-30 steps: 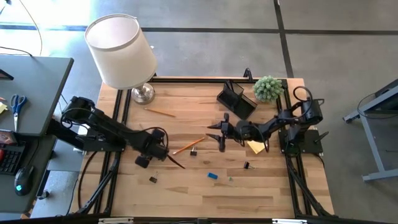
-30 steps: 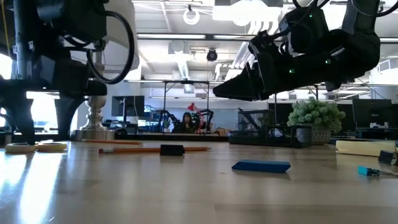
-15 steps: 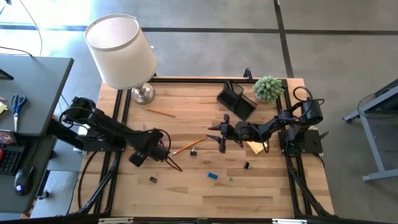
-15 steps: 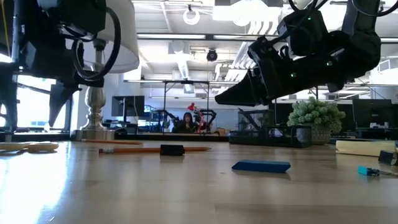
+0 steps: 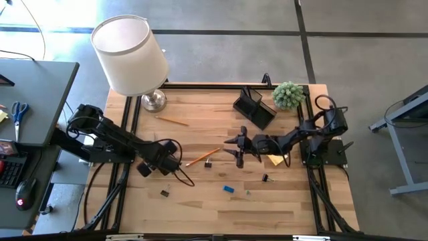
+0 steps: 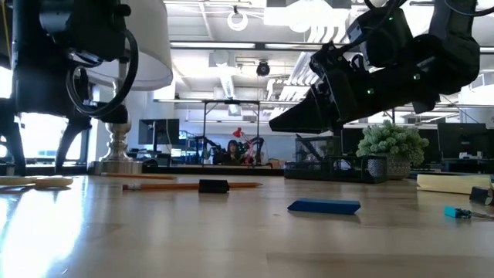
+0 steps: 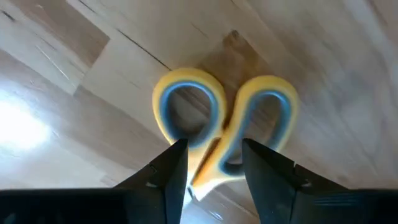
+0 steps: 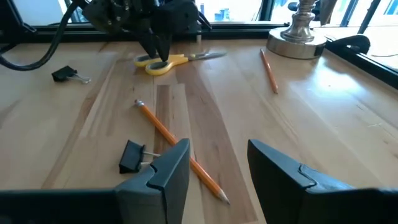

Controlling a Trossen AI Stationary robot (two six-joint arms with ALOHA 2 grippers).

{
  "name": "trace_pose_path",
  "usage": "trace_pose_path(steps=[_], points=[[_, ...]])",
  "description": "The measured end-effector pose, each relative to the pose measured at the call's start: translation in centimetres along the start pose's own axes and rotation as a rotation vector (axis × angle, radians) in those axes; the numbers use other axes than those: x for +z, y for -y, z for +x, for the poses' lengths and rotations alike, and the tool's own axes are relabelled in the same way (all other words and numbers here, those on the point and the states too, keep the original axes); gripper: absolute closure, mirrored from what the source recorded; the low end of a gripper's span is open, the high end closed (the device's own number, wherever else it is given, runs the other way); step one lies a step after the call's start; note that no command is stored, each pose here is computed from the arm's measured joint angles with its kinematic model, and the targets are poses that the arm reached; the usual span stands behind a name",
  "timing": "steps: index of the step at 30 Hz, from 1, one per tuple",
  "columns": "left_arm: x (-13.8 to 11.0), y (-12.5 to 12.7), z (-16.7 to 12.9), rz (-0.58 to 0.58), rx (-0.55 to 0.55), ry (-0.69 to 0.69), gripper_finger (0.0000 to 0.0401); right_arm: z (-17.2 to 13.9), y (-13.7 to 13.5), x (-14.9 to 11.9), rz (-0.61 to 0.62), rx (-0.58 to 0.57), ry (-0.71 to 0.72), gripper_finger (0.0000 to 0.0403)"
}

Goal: Pick and place office supplies into organizer
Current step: Put the yellow scissors into the desk organizer

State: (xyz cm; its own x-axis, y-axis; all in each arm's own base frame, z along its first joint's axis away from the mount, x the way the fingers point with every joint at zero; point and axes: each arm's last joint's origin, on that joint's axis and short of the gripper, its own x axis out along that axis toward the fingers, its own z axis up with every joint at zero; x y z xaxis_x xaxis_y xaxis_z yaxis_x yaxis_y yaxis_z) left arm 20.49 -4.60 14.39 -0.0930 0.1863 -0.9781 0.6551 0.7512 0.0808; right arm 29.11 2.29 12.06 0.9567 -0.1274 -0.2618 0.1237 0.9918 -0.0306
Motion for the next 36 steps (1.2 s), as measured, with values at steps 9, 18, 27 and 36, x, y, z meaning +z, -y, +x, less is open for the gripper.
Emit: trace_pose_path(steps=[9, 18, 27, 36], points=[[-0.1, 0.3, 1.4, 0.004, 0.022, 0.047, 0.0252, -0.3, -0.9, -0.1, 0.012, -0.028, -0.005, 0.0248], [0.4, 0.0, 1.4, -0.02, 0.061, 0.096, 0.0282, -0.4, -1.2, -0.2, 0.022, -0.057, -0.008, 0.0248], [0.8, -0.1, 1.3, -0.136, 0.058, 0.152, 0.0342, -0.4, -1.2, -0.2, 0.014, -0.057, -0.008, 0.0248], [1.6, -0.9, 0.4, -0.16, 0.122, 0.167, 0.0327, -0.4, -1.2, -0.2, 0.001, -0.06, -0.008, 0.0248]])
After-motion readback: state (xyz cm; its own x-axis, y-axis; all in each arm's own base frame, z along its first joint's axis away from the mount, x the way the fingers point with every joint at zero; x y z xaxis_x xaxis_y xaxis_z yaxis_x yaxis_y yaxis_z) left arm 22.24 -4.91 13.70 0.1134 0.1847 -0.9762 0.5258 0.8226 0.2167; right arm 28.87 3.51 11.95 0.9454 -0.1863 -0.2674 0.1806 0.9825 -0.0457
